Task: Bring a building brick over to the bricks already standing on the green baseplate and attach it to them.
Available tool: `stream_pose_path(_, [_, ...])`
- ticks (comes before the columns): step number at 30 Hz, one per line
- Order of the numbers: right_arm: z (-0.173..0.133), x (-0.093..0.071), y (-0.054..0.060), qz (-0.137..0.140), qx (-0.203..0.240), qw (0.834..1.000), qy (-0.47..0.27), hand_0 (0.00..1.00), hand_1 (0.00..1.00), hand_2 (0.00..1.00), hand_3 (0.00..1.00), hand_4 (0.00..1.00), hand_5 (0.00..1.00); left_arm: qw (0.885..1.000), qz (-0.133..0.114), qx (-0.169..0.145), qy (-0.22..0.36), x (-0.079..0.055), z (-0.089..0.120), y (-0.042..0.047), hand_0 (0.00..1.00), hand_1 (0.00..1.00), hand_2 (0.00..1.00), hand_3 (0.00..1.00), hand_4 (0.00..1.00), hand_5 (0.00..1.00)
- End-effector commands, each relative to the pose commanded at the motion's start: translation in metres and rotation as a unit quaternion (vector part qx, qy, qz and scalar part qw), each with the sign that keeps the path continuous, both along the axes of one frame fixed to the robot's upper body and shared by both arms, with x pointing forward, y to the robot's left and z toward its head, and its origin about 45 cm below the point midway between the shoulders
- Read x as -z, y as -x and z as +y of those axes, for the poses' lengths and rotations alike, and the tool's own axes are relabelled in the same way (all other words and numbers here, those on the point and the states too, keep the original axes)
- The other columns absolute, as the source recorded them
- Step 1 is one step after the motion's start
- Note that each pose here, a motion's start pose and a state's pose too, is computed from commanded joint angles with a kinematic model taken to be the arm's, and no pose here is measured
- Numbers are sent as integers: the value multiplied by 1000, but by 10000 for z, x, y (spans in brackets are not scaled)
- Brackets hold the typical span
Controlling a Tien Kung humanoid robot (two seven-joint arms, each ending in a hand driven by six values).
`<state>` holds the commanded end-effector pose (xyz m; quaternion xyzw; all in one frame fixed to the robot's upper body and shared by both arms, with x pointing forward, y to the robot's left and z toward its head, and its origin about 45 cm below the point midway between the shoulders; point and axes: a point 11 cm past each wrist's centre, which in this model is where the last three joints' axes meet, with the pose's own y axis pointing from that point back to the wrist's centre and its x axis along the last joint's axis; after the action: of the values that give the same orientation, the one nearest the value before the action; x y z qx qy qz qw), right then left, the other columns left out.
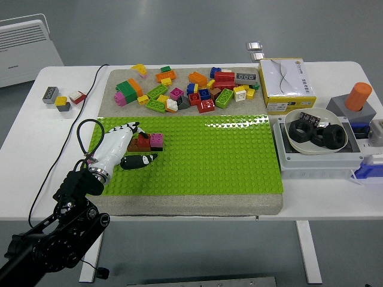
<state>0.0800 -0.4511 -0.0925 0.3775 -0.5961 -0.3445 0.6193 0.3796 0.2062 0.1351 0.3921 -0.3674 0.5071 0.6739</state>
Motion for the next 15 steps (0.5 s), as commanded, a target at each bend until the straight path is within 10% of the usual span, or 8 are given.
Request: stream_pose_path(15, [-8,-3,3,1,0,1000,1,521,542,744,830,944,998,1000,-1,-4,1,-17,16,1,880,906,917,590,853,341])
